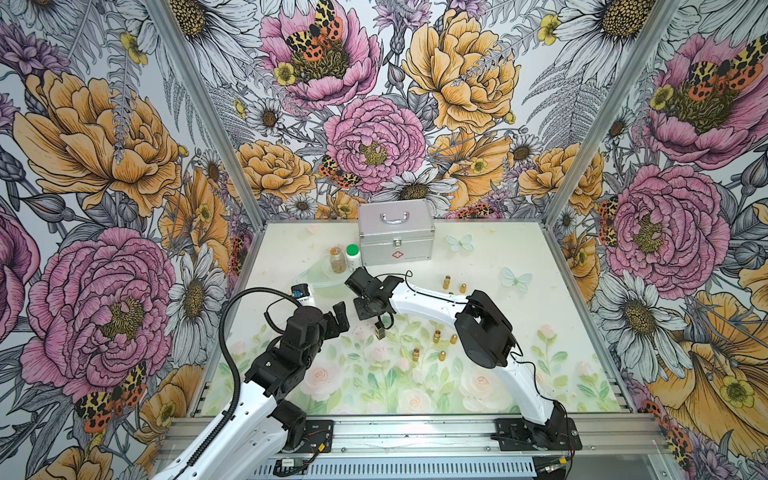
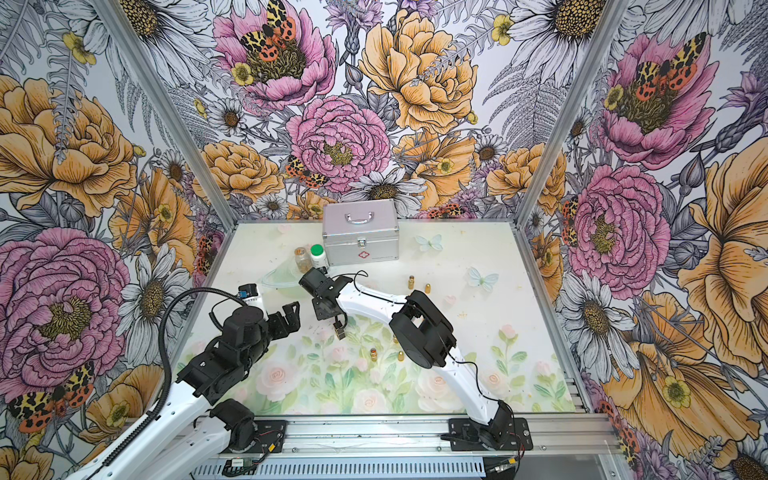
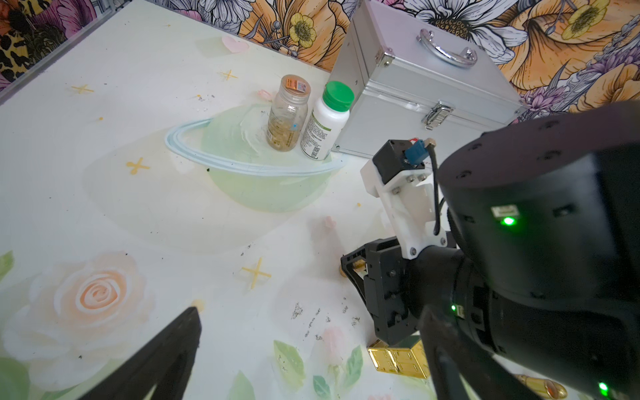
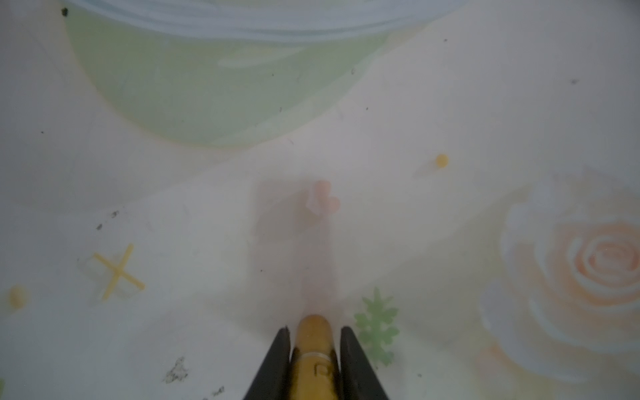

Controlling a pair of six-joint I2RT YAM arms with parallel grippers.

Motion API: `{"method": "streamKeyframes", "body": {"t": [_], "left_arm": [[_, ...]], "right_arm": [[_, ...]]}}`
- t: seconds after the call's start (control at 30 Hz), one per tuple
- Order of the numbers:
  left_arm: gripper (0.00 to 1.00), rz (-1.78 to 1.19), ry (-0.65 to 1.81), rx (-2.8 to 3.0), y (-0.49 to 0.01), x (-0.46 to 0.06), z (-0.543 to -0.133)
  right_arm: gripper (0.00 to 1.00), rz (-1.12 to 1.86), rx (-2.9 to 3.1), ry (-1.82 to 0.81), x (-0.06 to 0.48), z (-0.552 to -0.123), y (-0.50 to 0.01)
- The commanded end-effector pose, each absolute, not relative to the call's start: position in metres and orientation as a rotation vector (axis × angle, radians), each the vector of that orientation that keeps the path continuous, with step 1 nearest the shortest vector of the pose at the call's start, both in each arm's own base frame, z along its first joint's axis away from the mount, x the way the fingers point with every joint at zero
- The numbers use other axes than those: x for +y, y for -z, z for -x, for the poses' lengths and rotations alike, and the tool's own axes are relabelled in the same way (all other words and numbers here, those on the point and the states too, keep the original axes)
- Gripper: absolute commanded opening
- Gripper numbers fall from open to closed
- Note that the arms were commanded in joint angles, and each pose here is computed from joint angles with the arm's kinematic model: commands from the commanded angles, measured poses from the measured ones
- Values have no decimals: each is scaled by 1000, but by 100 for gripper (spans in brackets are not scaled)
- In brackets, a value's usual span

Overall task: Open the lipstick cap
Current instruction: Pick up the lipstick at the center of the board.

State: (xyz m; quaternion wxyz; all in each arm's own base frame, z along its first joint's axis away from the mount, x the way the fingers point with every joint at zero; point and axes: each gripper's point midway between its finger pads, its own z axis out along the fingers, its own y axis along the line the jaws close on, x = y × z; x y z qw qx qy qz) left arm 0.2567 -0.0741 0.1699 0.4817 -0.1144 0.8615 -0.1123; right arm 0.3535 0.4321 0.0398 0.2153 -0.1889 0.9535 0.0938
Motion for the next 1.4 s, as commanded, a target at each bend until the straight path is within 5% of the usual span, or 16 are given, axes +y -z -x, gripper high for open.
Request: {"method": "streamKeyframes", "body": {"t": [0.0,0.37,0.87,1.37], "left_arm": [[99,299,277,2098,-167,-71,-256],[99,295,278,2095,-169,-71,-256],[99,174,339,2089,-186,-89,-258],[93,-427,572,1976,-198,-202,-232]], "right_arm": [[26,518,2619,-242,433,-364,-43],[21,517,2607,-247,432,-364,-51],[19,481,2535,-405,410,-355,-135],[19,530,2576,-681,339,-292,-197]]}}
